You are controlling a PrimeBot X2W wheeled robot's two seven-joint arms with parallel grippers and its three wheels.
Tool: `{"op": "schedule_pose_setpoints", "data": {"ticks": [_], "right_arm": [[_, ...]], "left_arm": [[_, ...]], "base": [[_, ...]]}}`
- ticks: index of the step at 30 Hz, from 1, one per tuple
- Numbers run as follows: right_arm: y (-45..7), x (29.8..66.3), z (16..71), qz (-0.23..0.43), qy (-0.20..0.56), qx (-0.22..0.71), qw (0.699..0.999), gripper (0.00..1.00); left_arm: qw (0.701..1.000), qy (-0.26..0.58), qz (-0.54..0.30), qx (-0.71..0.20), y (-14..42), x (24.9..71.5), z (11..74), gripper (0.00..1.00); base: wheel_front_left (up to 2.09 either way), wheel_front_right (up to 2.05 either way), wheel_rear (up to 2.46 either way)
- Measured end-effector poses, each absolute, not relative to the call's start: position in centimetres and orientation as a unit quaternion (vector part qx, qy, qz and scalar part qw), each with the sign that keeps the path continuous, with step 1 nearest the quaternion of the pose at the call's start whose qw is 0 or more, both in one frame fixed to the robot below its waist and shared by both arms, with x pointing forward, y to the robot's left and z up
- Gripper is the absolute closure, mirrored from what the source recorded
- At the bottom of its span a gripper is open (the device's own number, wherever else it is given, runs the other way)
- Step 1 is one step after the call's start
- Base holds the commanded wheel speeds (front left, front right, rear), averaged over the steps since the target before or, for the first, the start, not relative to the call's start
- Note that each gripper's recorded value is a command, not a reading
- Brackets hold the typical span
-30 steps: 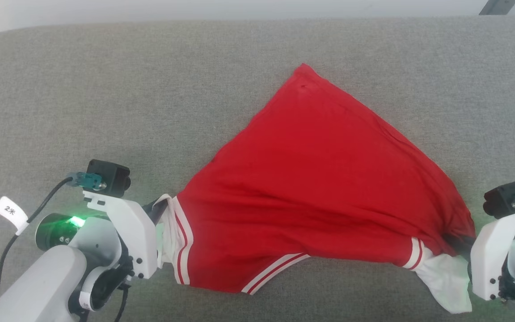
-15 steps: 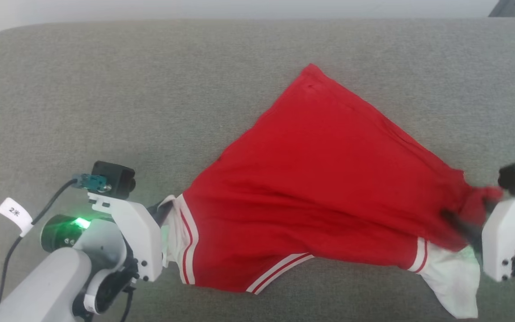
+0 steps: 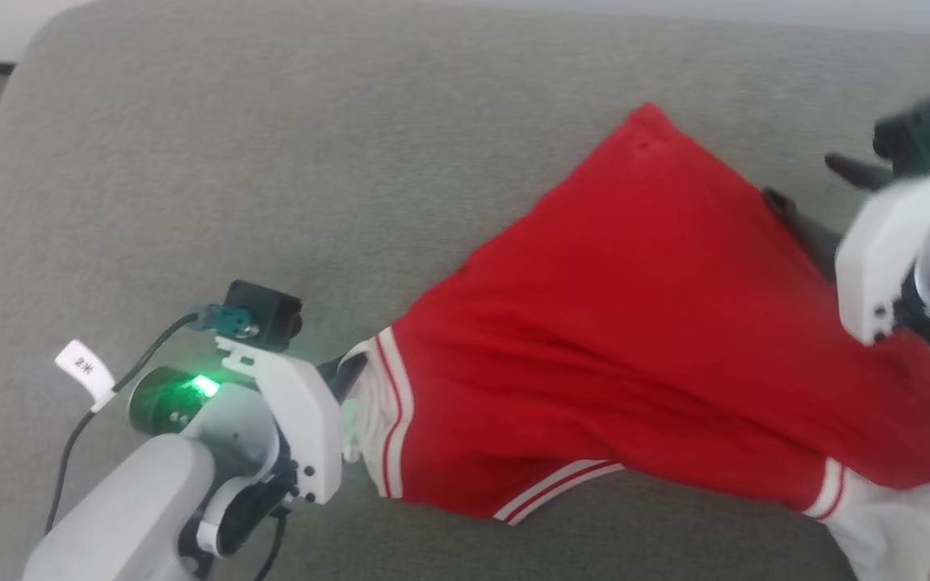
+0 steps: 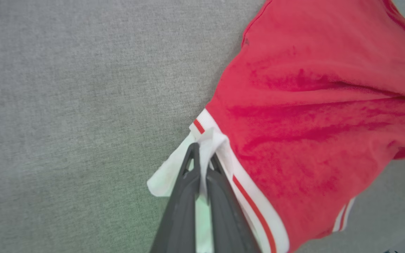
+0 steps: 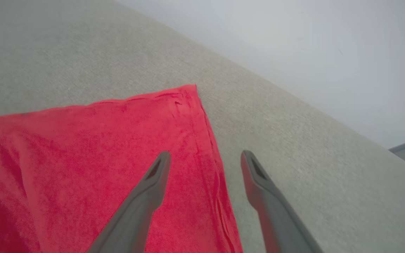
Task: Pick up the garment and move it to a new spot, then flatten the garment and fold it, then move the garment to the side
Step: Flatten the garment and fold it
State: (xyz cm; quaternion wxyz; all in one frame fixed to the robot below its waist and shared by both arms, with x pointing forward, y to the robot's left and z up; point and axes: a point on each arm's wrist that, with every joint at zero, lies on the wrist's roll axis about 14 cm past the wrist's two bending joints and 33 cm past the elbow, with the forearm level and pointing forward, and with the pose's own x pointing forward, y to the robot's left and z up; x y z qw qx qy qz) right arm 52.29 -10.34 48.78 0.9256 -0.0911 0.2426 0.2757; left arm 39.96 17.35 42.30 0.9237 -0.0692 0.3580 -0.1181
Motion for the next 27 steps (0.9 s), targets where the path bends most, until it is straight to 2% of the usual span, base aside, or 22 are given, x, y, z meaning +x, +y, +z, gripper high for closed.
{"op": "schedule_pose_setpoints", "data": {"ticks": [7,11,17,23,24,25,27], "right_arm": [[-6.1,56.6,46.2,0.305,0.268,-0.118,0.906,0.00],[-4.6,58.3,43.6,0.310,0.306,-0.131,0.891,0.00],[-3.1,59.1,39.2,0.315,0.376,-0.157,0.857,0.00],[-2.4,59.0,37.1,0.320,0.428,-0.175,0.827,0.00],[-2.3,58.9,36.9,0.321,0.437,-0.178,0.821,0.71],[-2.2,58.7,36.9,0.323,0.443,-0.181,0.816,1.00],[-2.2,58.5,37.0,0.326,0.450,-0.178,0.812,1.00]], "left_arm": [[0.923,0.359,-0.116,-0.071,17.5,40.0,41.9,1.00],[0.923,0.361,-0.115,-0.073,17.5,40.2,41.6,1.00],[0.922,0.367,-0.103,-0.074,18.3,40.3,40.7,1.00],[0.919,0.376,-0.092,-0.075,19.2,40.2,39.8,1.00],[0.918,0.378,-0.091,-0.076,19.3,40.1,39.6,1.00],[0.917,0.381,-0.089,-0.078,19.4,40.1,39.5,1.00],[0.917,0.380,-0.086,-0.079,19.5,40.2,39.3,1.00]], "base": [[0.00,0.00,0.00],[0.00,0.00,0.00],[0.00,0.00,0.00],[0.00,0.00,0.00],[0.00,0.00,0.00],[0.00,0.00,0.00],[0.00,0.00,0.00]]}}
